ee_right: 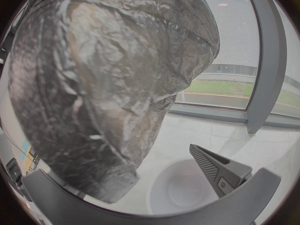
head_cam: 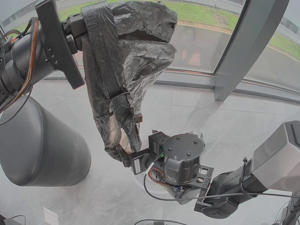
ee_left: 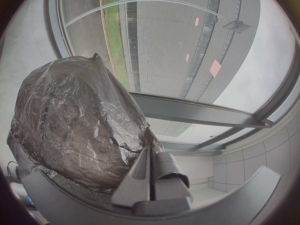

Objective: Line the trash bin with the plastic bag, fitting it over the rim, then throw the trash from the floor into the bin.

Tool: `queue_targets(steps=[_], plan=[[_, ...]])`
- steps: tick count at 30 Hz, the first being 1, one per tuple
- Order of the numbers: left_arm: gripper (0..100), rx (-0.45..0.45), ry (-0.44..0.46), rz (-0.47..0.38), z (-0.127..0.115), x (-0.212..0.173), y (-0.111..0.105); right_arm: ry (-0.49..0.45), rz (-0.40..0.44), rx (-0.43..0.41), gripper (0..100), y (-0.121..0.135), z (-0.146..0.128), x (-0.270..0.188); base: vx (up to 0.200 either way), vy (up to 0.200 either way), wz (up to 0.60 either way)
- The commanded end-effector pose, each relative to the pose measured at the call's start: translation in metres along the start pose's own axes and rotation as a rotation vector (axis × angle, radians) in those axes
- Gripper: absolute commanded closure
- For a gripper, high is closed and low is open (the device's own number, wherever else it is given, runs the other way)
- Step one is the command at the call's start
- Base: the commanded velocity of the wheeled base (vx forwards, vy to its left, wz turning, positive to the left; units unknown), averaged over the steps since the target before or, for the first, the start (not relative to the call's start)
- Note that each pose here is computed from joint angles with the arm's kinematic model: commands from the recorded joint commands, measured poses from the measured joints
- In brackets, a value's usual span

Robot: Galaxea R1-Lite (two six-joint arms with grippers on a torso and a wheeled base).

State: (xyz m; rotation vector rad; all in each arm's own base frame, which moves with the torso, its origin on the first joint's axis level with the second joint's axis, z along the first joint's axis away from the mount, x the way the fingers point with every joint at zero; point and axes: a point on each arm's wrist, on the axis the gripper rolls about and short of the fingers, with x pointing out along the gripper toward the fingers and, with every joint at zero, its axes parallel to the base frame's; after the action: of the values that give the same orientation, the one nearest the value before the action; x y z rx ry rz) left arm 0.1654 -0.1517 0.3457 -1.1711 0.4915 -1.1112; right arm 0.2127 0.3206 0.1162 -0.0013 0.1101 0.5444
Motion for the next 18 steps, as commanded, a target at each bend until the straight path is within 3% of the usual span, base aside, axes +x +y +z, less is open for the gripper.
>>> queue_targets(steps=[1,10,11,18], plan=[[100,0.001,0.0,-0.003,-0.0003,-0.0012,-0.0011,0.005,-0.046,-0.03,0,0.0014,-0.0114,0.0147,0.0,0.0,0.0],[100,0.004,-0.001,-0.01,-0.0007,-0.0036,-0.0036,-0.044,-0.058,-0.071,0,0.004,-0.0178,0.0215,0.0,0.0,0.0],[100,0.004,-0.001,-0.012,-0.0007,-0.004,-0.0041,-0.047,-0.058,-0.074,100,0.0039,-0.0177,0.0214,0.0,0.0,0.0],[100,0.004,-0.001,-0.012,-0.0014,-0.0057,-0.0044,-0.05,-0.058,-0.073,100,0.0038,-0.0176,0.0212,0.0,0.0,0.0]])
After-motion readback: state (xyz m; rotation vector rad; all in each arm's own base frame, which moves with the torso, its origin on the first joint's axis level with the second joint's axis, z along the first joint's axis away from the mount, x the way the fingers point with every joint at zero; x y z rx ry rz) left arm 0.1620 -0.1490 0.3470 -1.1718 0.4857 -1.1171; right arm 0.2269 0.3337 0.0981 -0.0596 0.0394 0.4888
